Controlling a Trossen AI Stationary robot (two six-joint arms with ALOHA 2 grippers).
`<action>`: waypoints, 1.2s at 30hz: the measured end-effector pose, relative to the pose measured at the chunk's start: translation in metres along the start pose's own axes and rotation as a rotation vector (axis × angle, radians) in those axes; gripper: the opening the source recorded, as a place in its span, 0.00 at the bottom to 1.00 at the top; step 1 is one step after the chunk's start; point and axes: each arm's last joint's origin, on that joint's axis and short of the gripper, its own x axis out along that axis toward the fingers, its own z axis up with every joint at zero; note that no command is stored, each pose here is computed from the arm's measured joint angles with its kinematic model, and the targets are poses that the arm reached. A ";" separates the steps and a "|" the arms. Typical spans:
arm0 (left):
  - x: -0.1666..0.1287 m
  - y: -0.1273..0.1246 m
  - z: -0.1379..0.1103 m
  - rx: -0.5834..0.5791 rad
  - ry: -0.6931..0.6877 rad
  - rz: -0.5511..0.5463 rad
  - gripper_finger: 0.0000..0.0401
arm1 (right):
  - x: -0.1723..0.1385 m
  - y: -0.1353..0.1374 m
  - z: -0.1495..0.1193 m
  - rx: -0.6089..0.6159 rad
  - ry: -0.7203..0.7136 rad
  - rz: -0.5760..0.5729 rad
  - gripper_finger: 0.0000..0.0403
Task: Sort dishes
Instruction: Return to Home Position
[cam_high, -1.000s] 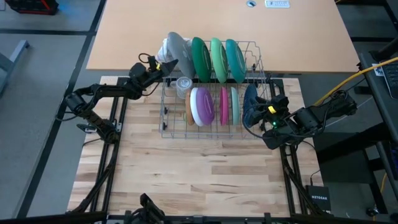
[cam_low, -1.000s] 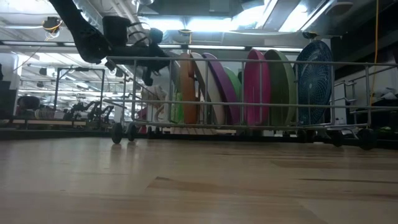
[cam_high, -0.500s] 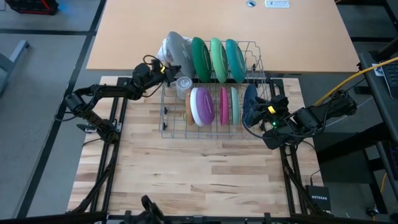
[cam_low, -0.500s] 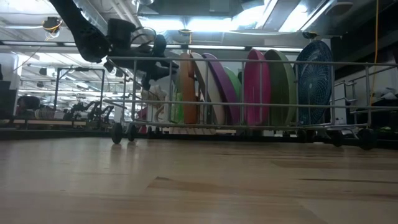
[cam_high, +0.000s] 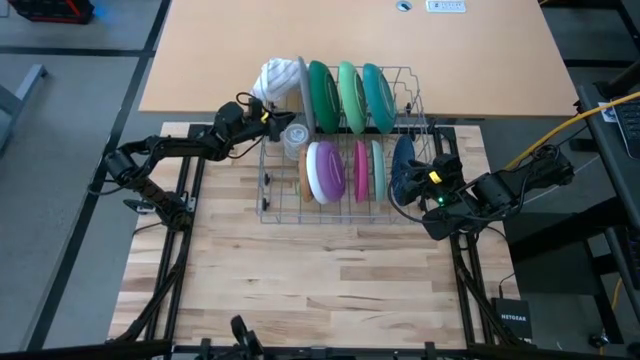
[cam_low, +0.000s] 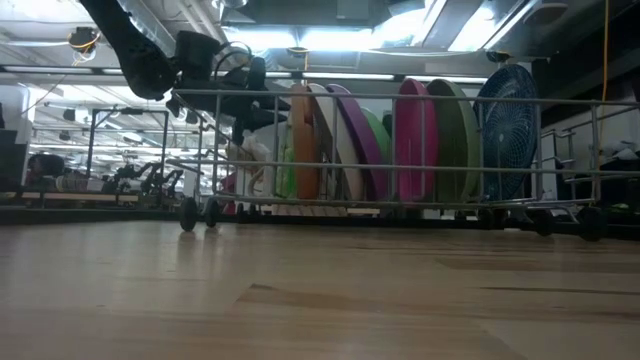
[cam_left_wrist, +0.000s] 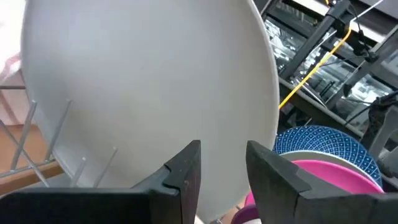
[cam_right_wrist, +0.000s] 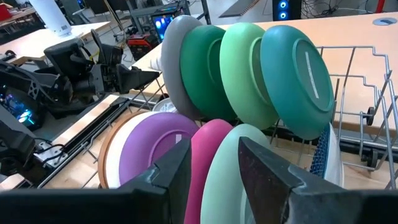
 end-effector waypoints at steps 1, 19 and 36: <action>0.000 0.000 0.000 0.007 0.001 0.000 0.29 | 0.000 0.000 0.000 0.000 0.000 0.000 0.34; -0.045 -0.048 0.051 0.330 -0.163 -0.091 0.29 | 0.000 -0.001 0.001 0.002 -0.001 0.001 0.34; -0.196 -0.088 0.028 0.615 0.091 -0.008 0.29 | -0.004 -0.082 -0.026 0.210 0.011 0.088 0.34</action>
